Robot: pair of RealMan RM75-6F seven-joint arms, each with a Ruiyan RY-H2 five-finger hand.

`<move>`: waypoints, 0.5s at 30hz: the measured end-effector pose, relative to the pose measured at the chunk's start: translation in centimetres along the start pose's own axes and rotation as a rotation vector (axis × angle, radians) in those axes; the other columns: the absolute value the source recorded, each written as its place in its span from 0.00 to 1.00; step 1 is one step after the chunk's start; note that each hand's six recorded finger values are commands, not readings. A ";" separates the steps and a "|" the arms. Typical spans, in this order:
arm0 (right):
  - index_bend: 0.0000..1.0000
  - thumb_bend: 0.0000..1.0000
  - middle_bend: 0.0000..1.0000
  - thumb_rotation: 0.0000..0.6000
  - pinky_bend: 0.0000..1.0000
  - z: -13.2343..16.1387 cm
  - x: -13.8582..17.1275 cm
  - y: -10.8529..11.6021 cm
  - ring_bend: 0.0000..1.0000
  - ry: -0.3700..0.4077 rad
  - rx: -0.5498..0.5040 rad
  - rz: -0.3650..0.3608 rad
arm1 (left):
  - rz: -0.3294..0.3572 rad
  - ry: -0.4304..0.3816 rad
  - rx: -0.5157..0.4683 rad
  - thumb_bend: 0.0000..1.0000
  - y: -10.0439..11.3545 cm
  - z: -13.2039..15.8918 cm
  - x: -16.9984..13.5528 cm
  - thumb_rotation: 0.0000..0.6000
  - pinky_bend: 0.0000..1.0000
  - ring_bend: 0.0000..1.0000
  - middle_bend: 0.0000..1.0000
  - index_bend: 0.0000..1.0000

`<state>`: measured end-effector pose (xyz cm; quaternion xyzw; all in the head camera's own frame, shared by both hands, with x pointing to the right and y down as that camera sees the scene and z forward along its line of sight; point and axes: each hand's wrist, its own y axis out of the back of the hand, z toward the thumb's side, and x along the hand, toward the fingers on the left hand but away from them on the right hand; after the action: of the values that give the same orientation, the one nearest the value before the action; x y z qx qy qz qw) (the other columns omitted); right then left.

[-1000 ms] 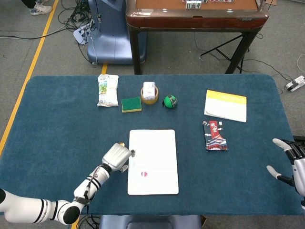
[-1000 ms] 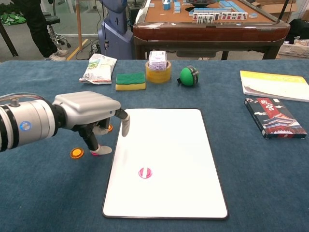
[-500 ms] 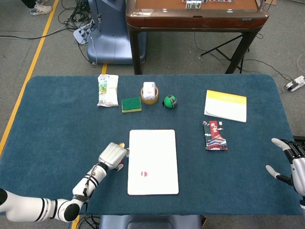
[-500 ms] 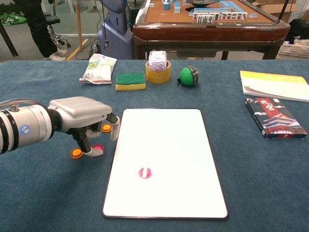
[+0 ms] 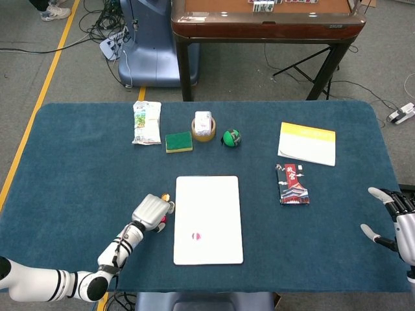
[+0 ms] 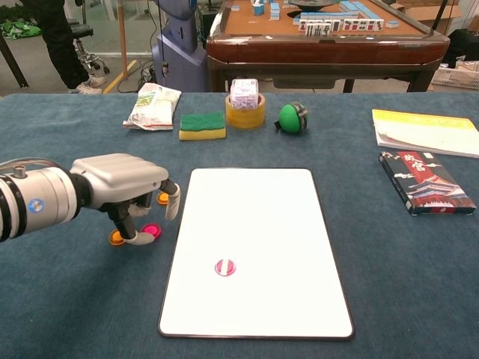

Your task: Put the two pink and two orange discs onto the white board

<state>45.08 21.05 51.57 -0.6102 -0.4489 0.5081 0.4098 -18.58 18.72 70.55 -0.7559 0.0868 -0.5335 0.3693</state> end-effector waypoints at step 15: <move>0.24 0.02 0.29 1.00 0.32 0.0 -0.1 0.0 0.25 -0.001 -0.001 0.003 | -0.019 0.011 -0.004 0.30 -0.6 -0.2 0.2 1.00 1.00 1.00 1.00 0.53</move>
<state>45.12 20.98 51.60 -0.6109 -0.4485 0.5086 0.4086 -18.82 18.90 71.12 -0.7545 0.0830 -0.5410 0.3622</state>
